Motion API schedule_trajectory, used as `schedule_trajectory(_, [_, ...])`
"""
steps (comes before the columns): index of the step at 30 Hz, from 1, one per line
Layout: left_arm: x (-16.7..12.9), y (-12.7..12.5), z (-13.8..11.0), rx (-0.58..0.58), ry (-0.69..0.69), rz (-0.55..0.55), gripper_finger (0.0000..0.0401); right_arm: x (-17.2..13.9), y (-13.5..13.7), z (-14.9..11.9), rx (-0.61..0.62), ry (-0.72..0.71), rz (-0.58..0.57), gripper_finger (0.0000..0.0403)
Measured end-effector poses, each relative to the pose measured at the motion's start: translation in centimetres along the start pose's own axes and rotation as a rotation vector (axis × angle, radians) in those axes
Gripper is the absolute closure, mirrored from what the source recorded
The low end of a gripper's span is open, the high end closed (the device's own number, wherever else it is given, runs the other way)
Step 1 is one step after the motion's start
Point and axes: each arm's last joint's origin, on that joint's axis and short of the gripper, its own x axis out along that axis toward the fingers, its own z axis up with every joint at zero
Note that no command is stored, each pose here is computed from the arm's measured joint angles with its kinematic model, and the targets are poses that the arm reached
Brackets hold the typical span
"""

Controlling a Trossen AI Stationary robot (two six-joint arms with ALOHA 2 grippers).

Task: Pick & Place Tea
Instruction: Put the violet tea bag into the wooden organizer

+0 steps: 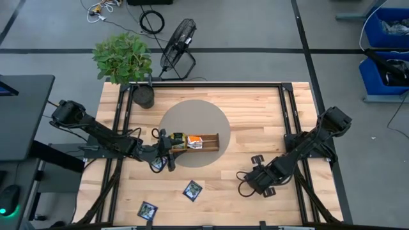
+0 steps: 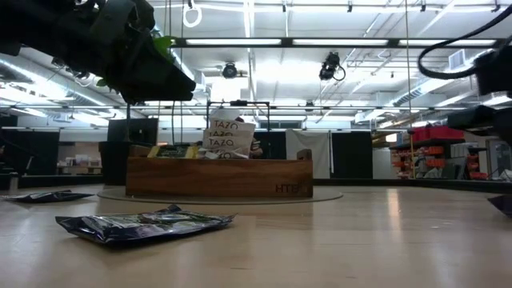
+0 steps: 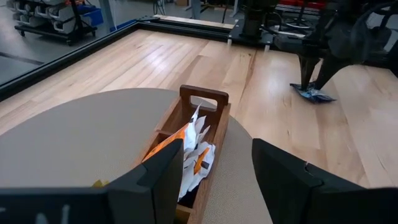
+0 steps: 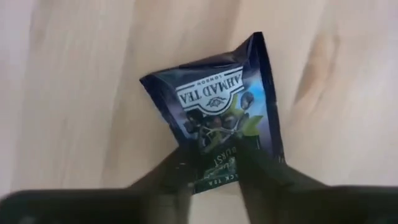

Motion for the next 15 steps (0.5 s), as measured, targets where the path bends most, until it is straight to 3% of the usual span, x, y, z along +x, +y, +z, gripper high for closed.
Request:
schedule_trajectory(6, [0.0,0.0,0.0,-0.001,0.000,0.000,0.0204,-0.3,-0.3,1.0,0.088,-0.048,-0.020,0.0391])
schedule_trajectory(10, [0.0,0.0,0.0,-0.016,0.000,-0.001,0.0204,-1.7,-0.3,2.7,0.118,-0.127,-0.100,0.0390])
schedule_trajectory(15, [0.0,-0.3,0.6,-0.120,-0.044,-0.056,0.0204,-5.4,-0.6,6.0,-0.010,-0.254,-0.296,0.0399])
